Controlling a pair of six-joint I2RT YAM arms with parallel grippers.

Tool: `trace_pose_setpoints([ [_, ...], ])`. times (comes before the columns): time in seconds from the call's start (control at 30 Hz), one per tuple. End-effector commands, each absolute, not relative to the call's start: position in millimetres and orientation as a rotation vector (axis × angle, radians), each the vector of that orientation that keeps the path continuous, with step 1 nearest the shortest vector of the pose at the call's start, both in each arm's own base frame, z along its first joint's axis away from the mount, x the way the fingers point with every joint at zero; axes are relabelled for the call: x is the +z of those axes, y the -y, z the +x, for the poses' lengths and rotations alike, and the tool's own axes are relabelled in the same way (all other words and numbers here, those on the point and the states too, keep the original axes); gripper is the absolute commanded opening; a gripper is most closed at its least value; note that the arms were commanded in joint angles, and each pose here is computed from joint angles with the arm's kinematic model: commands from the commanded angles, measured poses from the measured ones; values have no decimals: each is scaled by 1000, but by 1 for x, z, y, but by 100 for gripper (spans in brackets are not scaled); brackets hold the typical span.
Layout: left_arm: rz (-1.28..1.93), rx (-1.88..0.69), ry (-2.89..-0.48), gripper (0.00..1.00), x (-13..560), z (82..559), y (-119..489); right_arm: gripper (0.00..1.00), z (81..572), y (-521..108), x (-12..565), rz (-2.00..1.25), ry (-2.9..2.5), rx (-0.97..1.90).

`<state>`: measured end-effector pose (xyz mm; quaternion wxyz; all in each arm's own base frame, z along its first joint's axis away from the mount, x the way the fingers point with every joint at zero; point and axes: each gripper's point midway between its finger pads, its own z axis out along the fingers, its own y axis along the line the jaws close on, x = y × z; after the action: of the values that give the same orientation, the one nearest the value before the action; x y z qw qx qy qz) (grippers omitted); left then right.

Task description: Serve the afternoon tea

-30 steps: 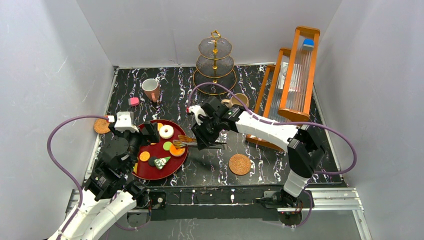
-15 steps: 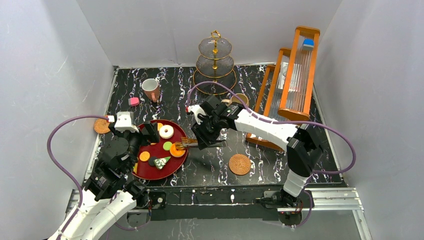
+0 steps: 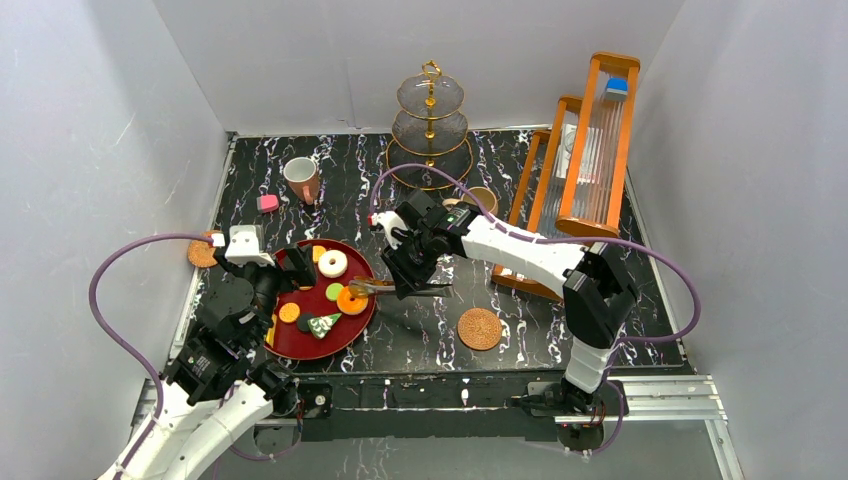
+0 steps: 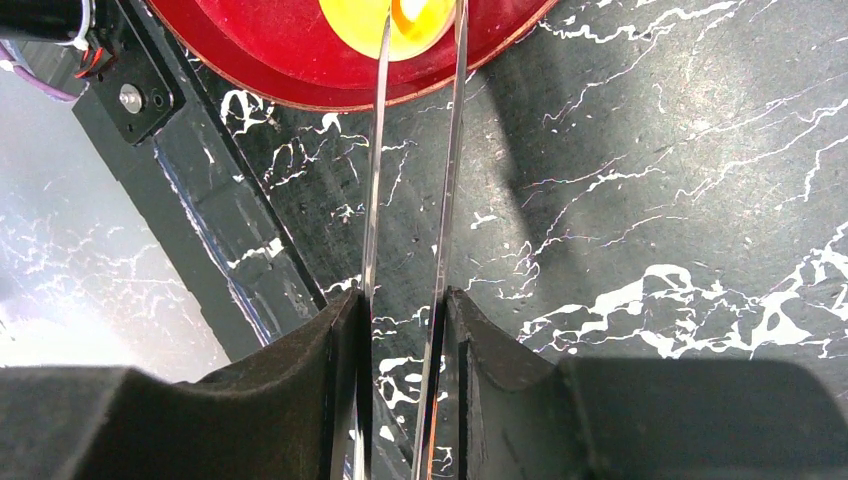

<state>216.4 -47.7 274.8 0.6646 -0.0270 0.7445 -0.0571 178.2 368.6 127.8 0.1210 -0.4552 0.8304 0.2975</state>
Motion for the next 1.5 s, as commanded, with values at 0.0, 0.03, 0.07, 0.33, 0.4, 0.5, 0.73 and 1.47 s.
trace_pose_setpoints([
  [0.0, -88, -118, -1659, 91, 280, 217, 44, 39, 184, -378, 160, -1315, -2312, 902],
  [0.03, -86, -117, -1662, 91, 279, 217, 44, 39, 184, -378, 162, -1313, -2308, 900],
  [0.07, -85, -115, -1665, 91, 279, 218, 44, 38, 185, -378, 162, -1310, -2305, 896],
  [0.33, -79, -119, -1673, 91, 278, 219, 47, 34, 192, -378, 174, -1262, -2260, 876],
  [0.4, -79, -119, -1673, 91, 278, 219, 47, 33, 194, -378, 174, -1249, -2260, 864],
  [0.5, -79, -116, -1676, 91, 276, 219, 47, 33, 197, -378, 175, -1234, -2261, 848],
  [0.73, -80, -119, -1679, 91, 276, 220, 48, 32, 208, -382, 183, -1192, -2233, 823],
  [1.47, -166, -270, -1661, 91, 315, 210, 54, 30, 251, -414, 217, -1016, -2154, 809],
])
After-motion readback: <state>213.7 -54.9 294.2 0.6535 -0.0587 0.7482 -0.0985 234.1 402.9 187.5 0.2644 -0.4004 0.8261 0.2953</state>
